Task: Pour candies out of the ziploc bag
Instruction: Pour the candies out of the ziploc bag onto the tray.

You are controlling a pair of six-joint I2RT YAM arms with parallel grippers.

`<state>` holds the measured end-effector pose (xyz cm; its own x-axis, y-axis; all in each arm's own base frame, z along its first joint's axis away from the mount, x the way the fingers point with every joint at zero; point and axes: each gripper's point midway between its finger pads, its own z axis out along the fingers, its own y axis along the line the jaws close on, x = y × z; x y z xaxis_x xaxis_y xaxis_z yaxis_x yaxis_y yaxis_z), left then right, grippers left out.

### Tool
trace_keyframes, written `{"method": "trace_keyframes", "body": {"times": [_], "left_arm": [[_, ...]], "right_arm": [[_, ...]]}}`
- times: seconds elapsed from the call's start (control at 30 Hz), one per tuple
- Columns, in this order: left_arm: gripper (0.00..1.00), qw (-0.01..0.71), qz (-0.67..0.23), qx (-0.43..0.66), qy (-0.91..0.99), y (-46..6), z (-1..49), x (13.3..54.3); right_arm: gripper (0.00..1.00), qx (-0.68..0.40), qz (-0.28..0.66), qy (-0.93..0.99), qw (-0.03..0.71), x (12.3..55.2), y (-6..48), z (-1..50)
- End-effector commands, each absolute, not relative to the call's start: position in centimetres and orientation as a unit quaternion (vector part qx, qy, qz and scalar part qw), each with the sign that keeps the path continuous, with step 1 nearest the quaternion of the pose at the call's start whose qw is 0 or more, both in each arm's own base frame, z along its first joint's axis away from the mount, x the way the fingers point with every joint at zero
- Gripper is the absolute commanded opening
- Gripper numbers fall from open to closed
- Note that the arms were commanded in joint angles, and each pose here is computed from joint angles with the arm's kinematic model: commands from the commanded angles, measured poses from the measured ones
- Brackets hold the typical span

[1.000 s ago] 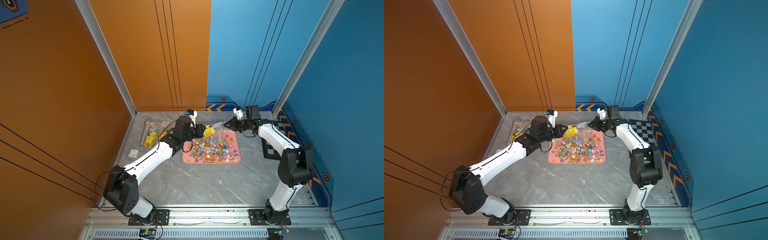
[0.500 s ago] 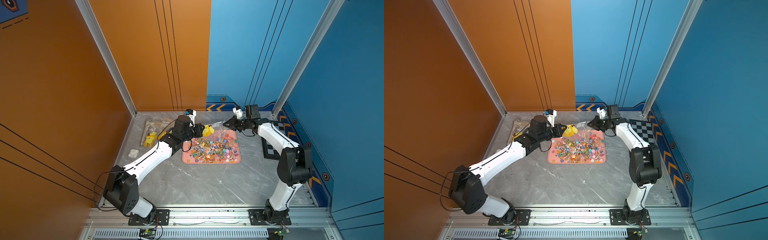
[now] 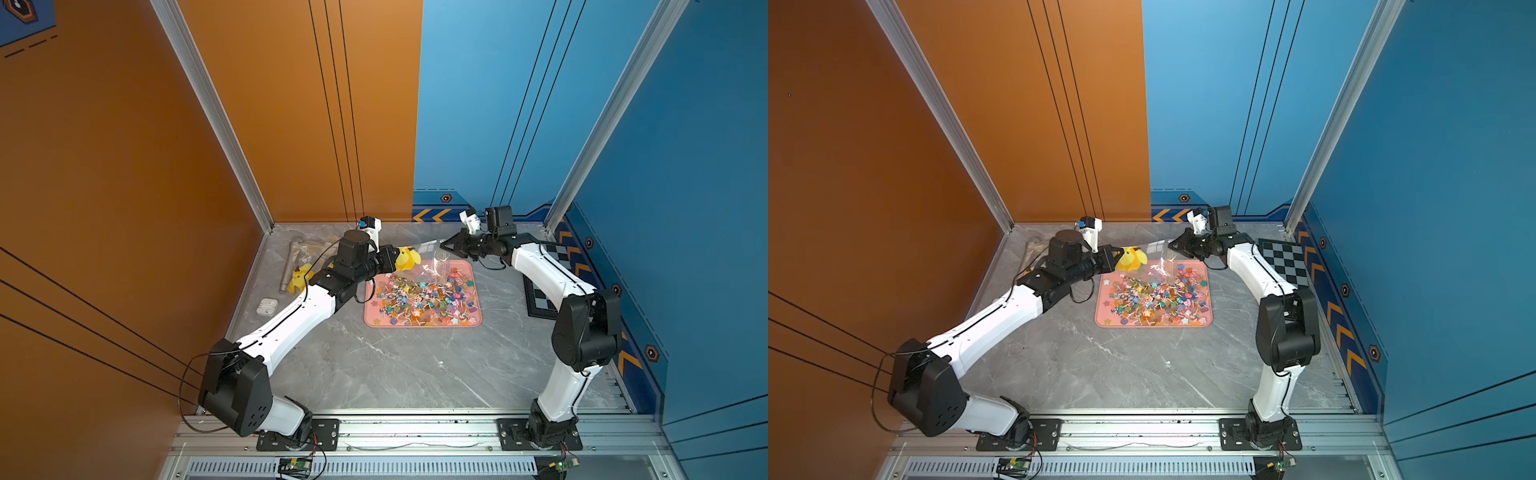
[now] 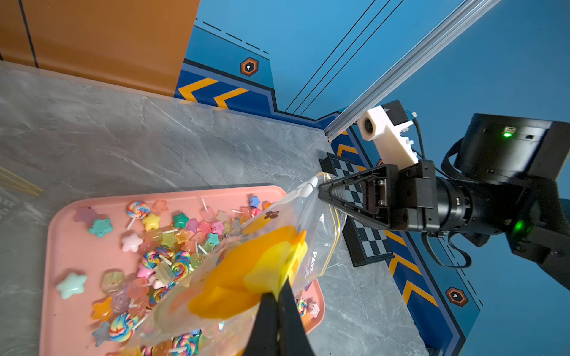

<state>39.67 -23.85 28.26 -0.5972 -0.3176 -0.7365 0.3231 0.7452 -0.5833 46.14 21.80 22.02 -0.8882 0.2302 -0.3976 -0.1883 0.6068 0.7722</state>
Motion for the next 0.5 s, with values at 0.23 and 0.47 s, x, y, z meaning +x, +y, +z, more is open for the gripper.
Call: {"method": "trace_keyframes", "body": {"times": [0.23,0.47], "left_arm": [[0.00,0.519,-0.315,-0.041,0.794,-17.1,31.9,39.3],[0.00,0.531,-0.300,-0.035,0.792,-16.1,33.4,38.8]], "right_arm": [[0.00,0.081,0.351,0.900,0.245,49.0,19.0,17.2],[0.00,0.074,0.356,0.902,0.233,48.9,20.5,16.6]]}}
